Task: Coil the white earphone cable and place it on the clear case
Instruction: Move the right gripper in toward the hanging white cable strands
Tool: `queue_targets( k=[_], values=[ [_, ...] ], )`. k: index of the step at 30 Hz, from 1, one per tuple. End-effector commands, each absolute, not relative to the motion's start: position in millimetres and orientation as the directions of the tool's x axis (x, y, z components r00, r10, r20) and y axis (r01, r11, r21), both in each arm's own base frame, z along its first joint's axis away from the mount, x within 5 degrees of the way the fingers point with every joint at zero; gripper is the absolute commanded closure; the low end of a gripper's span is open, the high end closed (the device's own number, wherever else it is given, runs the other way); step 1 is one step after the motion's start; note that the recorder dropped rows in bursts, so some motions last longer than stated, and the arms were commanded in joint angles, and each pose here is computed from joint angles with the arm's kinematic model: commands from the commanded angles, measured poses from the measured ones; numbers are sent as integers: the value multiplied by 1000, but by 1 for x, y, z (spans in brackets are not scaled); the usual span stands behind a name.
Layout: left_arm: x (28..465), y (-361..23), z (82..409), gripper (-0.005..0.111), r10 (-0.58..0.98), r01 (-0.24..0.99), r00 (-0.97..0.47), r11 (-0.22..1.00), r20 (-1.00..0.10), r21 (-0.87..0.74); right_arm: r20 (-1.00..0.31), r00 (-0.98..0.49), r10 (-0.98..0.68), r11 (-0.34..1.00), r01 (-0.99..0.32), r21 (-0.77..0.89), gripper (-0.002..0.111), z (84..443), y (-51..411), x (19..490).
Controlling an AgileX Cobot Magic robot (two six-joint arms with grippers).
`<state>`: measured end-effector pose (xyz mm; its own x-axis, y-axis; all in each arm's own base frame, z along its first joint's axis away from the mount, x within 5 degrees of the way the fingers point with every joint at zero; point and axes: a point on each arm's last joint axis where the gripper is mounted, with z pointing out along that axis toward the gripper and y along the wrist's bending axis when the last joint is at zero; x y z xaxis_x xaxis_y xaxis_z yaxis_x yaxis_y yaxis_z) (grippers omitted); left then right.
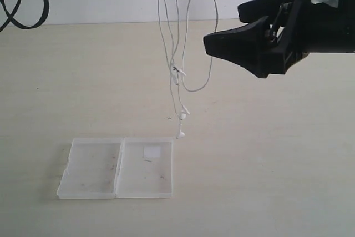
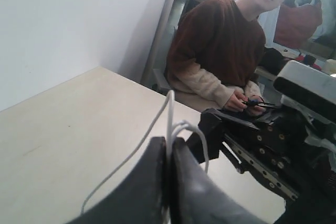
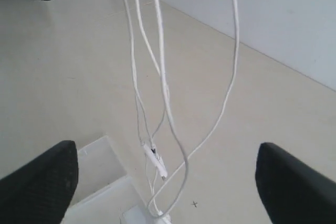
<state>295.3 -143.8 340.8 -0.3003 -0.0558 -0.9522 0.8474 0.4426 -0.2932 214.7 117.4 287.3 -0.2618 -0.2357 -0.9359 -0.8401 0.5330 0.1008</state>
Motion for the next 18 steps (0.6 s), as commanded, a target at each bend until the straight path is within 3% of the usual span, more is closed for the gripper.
queue_targets(
  k=[1, 12, 18],
  values=[
    [296, -144, 344, 107, -69, 849, -295, 438, -953, -295, -950, -261, -171, 516, -845, 139, 19, 282, 122, 224],
    [296, -144, 344, 107, -71, 850, -294, 436, -953, -295, -959, -224, -171, 429, -894, 132, 14, 261, 134, 244],
    [296, -144, 344, 107, -71, 850, -294, 436, -953, -295, -958, -200, -207, 383, -918, 108, 14, 263, 163, 255]
  ],
)
